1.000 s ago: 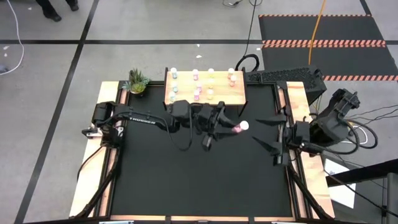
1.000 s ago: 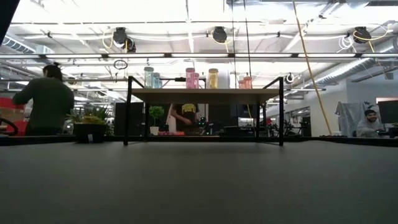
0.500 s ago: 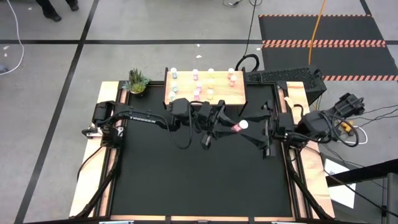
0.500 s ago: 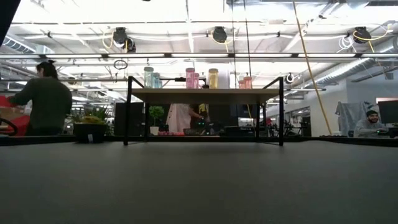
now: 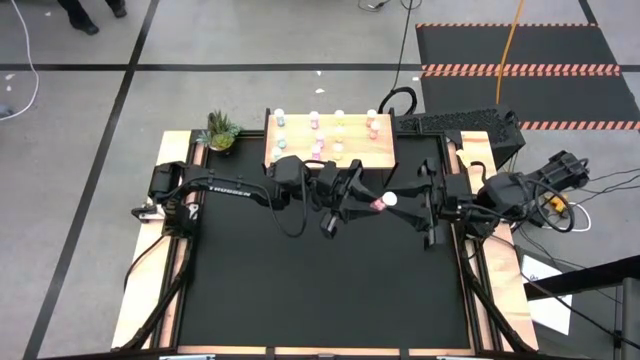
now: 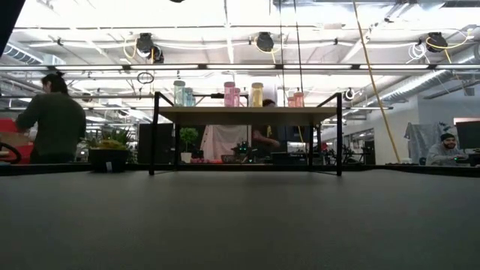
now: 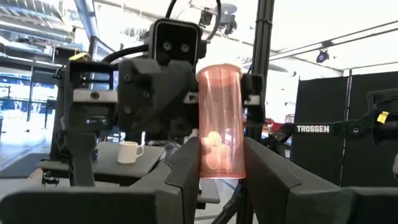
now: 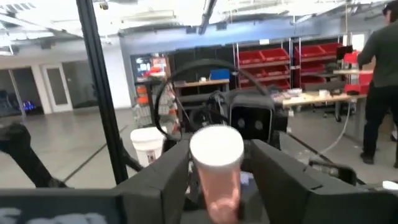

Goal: Pick and place medicine bottles onto shelf by color
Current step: Put the bottom right pink pill bottle aligned with the other pink pill bottles on the shelf

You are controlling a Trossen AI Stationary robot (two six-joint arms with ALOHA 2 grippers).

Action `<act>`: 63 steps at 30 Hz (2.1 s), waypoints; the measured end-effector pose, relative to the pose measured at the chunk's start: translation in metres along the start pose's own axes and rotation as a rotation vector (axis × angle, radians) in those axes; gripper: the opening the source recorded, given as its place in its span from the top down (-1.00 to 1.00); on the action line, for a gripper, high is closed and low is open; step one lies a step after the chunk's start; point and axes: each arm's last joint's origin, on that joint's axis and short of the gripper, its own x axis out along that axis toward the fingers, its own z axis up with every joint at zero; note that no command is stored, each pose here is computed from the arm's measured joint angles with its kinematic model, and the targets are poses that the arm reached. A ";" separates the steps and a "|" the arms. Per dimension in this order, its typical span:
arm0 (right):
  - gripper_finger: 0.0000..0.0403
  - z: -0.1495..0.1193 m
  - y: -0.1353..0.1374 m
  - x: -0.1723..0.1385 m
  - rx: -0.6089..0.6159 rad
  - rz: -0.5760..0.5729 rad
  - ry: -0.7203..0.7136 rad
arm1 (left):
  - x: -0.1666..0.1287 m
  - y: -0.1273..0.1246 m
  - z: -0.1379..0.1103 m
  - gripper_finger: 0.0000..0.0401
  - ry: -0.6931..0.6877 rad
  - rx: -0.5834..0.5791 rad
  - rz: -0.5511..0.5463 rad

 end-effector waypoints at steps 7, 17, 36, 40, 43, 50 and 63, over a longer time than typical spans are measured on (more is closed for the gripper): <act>0.35 -0.001 -0.003 0.004 0.008 0.018 0.000 | -0.002 0.004 0.001 0.44 0.001 -0.014 0.002; 0.30 0.000 -0.003 0.004 0.008 0.020 -0.011 | -0.002 0.005 0.001 0.44 0.000 -0.014 0.005; 0.49 0.001 -0.004 0.004 0.050 0.037 -0.008 | -0.002 0.005 0.001 0.44 0.003 -0.027 0.012; 0.49 -0.001 -0.012 0.006 0.057 -0.002 0.016 | -0.003 0.008 -0.002 0.43 0.032 -0.074 0.077; 0.46 -0.004 -0.019 0.008 0.041 -0.038 0.043 | -0.007 0.016 -0.008 0.38 0.108 -0.077 0.124; 0.47 -0.008 -0.032 0.011 0.010 -0.103 0.092 | -0.016 0.034 -0.019 -0.14 0.204 -0.173 0.202; 0.45 -0.002 -0.076 0.002 -0.132 -0.180 0.143 | -0.046 0.048 0.002 -0.92 0.431 -0.235 0.271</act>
